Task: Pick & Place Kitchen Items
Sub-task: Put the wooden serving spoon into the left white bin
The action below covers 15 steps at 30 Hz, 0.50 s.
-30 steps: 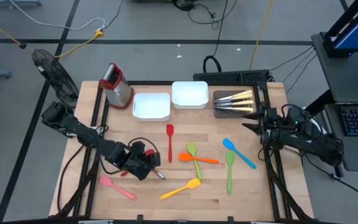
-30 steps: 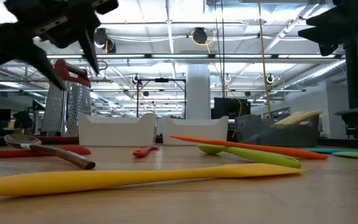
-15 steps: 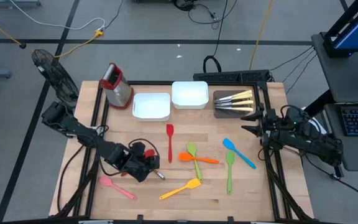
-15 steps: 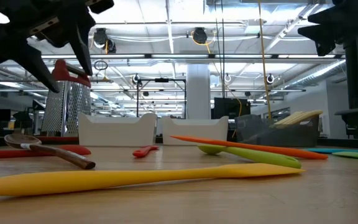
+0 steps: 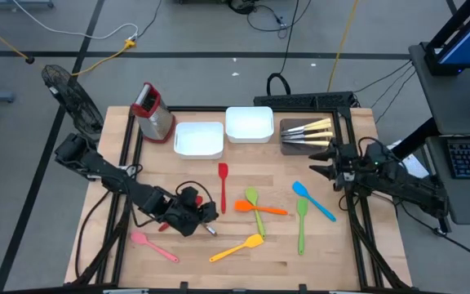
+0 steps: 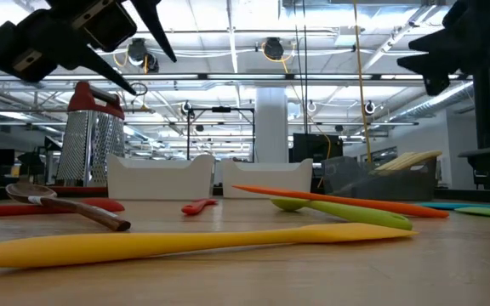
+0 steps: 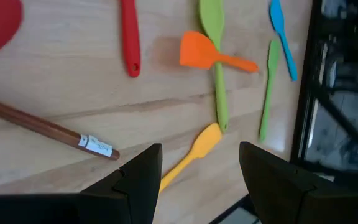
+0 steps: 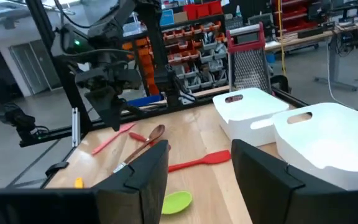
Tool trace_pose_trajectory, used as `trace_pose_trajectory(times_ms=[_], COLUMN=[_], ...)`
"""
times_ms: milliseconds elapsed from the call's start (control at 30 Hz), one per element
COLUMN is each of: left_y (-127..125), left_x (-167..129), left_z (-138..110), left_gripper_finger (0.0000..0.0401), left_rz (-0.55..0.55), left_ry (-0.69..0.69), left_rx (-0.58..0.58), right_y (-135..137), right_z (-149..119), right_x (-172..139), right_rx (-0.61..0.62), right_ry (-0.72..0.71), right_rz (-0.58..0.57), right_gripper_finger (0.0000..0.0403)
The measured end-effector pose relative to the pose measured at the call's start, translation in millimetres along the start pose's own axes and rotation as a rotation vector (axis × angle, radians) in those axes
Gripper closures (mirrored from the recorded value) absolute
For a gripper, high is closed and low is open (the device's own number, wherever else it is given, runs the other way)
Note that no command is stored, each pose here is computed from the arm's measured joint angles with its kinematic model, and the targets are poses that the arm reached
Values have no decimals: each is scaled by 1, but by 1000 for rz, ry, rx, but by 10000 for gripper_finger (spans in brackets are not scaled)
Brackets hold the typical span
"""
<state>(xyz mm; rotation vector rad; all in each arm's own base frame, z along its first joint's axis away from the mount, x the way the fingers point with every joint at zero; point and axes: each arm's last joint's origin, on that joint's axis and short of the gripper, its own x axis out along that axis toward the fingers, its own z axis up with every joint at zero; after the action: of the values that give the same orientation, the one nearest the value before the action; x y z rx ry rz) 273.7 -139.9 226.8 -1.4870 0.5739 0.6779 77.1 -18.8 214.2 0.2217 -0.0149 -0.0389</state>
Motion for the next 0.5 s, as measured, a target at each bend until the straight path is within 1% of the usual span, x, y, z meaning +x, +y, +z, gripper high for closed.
trace_pose_trajectory(times_ms=[67, 200, 400, 500], left_y=[1, 6, 9, 10], left_x=[0, -1, -2, 1], left_z=[1, 1, 2, 1], left_gripper_finger=[183, 183, 183, 183], left_rz=[3, 26, 49, 54], left_ry=[-24, -61, -79, -84], left_rx=[-53, -159, -263, -291], right_y=[-3, -7, -8, -8], right_z=[-4, -10, -10, -9], right_x=[3, 4, 4, 4], right_rx=[-2, -7, -50, -51], right_ry=[-16, -14, -17, -18], right_rz=[-24, -131, -155, -154], right_gripper_finger=[232, 232, 232, 232])
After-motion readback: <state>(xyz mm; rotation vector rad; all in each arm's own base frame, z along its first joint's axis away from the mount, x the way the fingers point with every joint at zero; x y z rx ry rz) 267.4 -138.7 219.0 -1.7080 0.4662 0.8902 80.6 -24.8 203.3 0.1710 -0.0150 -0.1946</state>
